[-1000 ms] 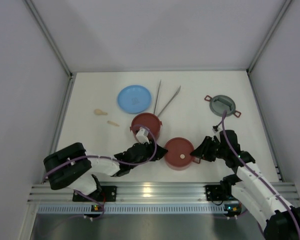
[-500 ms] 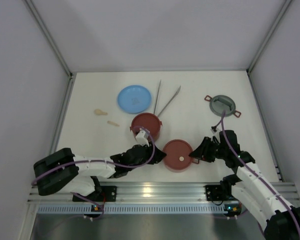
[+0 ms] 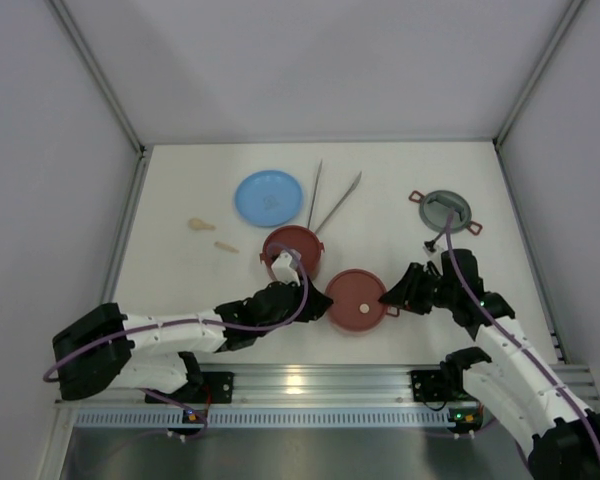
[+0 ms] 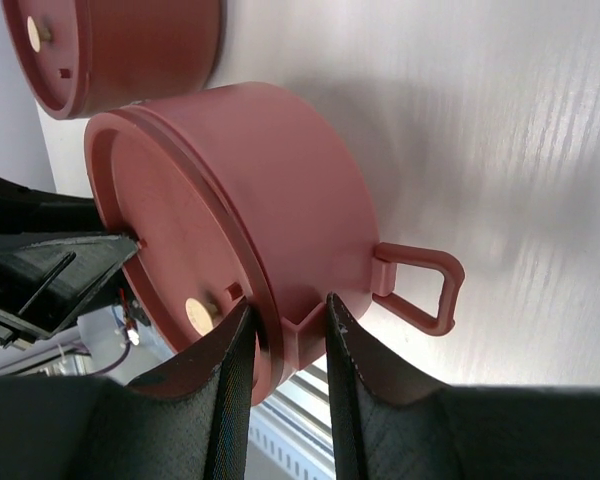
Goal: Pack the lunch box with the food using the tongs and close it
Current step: Pick up the packing box from the center of the board.
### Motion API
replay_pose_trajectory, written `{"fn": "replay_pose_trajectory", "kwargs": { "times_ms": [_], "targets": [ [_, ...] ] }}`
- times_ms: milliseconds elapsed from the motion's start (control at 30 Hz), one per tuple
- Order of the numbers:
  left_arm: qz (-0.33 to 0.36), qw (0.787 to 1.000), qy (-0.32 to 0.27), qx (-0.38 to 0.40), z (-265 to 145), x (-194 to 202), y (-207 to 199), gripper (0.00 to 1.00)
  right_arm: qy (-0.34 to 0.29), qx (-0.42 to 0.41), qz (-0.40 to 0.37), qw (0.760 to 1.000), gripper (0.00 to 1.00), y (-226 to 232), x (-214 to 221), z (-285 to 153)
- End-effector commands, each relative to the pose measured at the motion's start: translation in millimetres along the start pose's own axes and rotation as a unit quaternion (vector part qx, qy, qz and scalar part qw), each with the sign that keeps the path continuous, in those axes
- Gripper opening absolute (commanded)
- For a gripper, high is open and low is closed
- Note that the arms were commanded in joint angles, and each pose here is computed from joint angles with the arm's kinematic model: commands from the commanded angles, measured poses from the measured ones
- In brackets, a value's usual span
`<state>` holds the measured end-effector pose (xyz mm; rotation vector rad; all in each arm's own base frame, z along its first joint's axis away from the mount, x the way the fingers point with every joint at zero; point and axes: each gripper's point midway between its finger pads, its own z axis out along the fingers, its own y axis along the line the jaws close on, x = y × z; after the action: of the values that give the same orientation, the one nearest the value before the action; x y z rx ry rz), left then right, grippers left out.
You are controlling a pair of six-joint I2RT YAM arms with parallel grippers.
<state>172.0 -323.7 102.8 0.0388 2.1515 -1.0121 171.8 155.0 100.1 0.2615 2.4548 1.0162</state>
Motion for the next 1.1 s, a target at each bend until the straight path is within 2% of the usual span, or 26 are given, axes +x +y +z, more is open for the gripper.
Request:
{"fn": "replay_pose_trajectory", "kwargs": {
  "times_ms": [0, 1067],
  "targets": [
    [0.023, 0.997, 0.021, 0.070, -11, -1, -45, 0.00, -0.047, -0.064, -0.015, 0.997, 0.09, 51, -37, -16],
    [0.056, 0.995, 0.003, 0.078, -31, -48, -96, 0.00, -0.053, -0.097, -0.043, 0.993, 0.08, 110, -76, -41]
  ]
}}
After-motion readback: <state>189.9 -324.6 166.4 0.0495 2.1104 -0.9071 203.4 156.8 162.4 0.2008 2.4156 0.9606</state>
